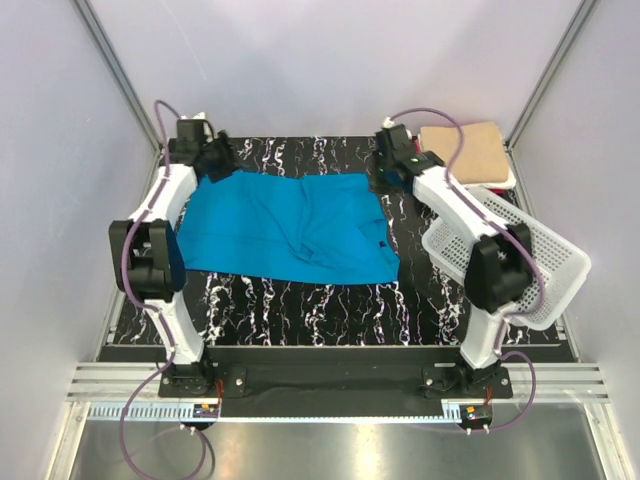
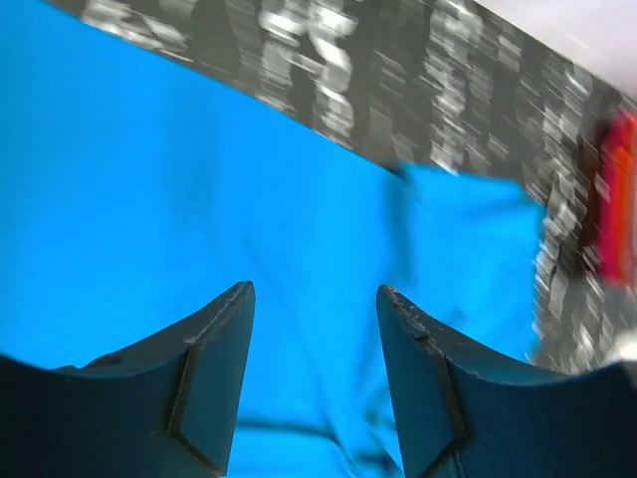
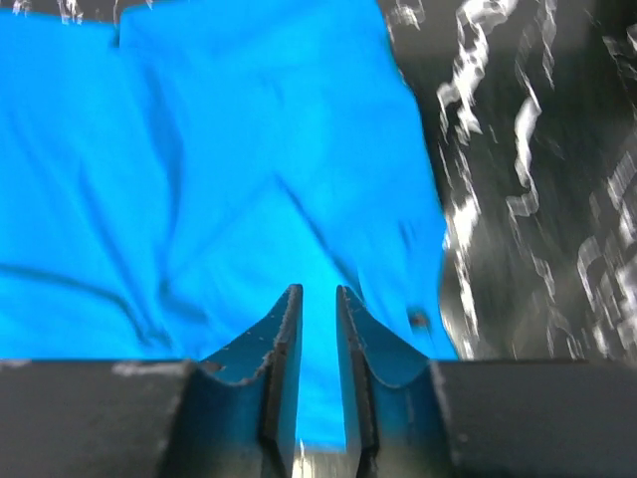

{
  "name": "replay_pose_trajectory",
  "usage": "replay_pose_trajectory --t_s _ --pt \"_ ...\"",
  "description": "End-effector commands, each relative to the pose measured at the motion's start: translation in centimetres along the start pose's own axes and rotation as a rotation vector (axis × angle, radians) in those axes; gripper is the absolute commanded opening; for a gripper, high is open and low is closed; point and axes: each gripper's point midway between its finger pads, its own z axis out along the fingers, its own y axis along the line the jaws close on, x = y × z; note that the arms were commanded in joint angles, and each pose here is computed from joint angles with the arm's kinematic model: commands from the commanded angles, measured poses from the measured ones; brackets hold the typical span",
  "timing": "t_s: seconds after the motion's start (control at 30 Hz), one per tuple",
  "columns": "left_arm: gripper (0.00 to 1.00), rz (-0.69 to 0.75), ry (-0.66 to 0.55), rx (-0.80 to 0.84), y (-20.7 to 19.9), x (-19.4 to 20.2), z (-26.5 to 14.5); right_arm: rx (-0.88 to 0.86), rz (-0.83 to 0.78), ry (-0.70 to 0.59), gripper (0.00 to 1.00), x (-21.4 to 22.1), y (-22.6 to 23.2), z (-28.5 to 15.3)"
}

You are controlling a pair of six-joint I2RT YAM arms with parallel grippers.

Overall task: Fold and stack the t-shirts
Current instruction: Fold the tshirt

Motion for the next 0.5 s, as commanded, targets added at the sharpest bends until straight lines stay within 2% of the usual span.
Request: replay_pose_trajectory --t_s 0.0,0.07,0.23,0.33,0.47 --pt "0.57 -0.051 0.114 -0.102 6.1 1.6 3.1 -0.007 -0.043 0.077 0.25 0.5 0.6 5.2" --pt "0.57 -0.104 0.116 -0.133 8.7 0.9 3.8 0.010 -0.045 0.116 0.24 1.5 0.4 8.3" --pt "0.56 -0.181 0.145 -0.182 12.6 1.2 6.2 0.011 -0.040 0.117 0.23 0.6 -0.1 12.1" --pt "0.56 -0.198 0.141 -0.264 15.0 1.7 6.4 0.054 -0.031 0.147 0.22 1.6 -1.9 13.8" --pt "0.55 -0.215 0.159 -0.378 18.0 2.8 6.2 0.131 0.057 0.186 0.22 2.6 -5.9 15.4"
